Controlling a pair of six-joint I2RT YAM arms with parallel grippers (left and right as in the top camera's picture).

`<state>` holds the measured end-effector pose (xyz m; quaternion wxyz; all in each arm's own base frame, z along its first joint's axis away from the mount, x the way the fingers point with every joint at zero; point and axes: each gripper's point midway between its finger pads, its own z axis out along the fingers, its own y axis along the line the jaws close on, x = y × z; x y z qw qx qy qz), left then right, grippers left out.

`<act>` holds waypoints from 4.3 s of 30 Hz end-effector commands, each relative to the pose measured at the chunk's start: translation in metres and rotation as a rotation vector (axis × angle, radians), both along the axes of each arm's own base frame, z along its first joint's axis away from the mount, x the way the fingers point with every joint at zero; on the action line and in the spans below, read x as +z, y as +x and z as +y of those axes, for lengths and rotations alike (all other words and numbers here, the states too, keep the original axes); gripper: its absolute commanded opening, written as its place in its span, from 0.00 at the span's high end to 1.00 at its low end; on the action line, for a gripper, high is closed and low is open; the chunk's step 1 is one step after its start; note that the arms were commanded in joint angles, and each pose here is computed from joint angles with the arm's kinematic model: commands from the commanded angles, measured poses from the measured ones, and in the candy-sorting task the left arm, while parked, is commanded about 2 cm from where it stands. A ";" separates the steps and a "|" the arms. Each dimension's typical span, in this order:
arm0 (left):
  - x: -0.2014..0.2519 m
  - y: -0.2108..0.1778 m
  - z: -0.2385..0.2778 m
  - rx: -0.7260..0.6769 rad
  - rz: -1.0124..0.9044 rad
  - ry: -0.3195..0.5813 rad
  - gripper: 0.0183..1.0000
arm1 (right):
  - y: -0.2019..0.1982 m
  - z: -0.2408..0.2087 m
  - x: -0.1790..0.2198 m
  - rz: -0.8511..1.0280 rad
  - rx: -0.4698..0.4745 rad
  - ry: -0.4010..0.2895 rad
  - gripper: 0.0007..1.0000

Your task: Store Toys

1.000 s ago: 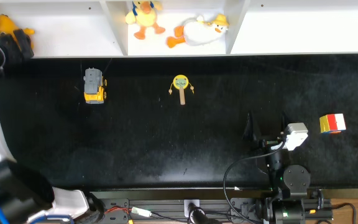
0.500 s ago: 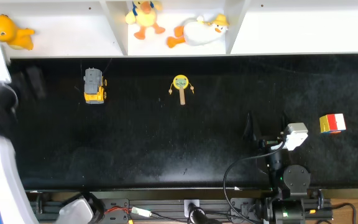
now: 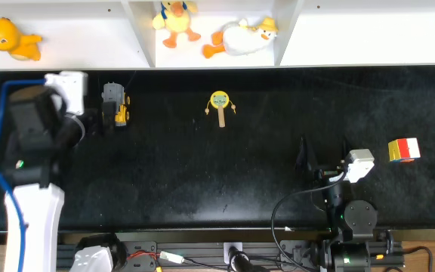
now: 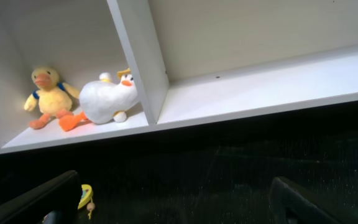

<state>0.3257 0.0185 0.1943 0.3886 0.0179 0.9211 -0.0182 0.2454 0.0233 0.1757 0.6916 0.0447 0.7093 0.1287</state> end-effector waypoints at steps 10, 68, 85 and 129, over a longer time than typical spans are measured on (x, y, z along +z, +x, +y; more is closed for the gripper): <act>-0.094 0.036 -0.006 0.044 0.220 -0.063 0.00 | 0.000 0.000 -0.003 -0.002 -0.003 0.003 0.00; -0.158 0.040 0.002 0.120 0.342 -0.065 0.60 | 0.000 0.000 -0.003 -0.002 -0.003 0.003 0.00; -0.062 0.043 0.005 0.144 0.209 -0.063 0.94 | 0.000 0.000 -0.003 -0.003 -0.003 0.003 0.00; -0.032 0.147 0.024 0.153 -0.091 0.007 0.98 | 0.000 0.000 -0.003 -0.003 -0.003 0.003 0.00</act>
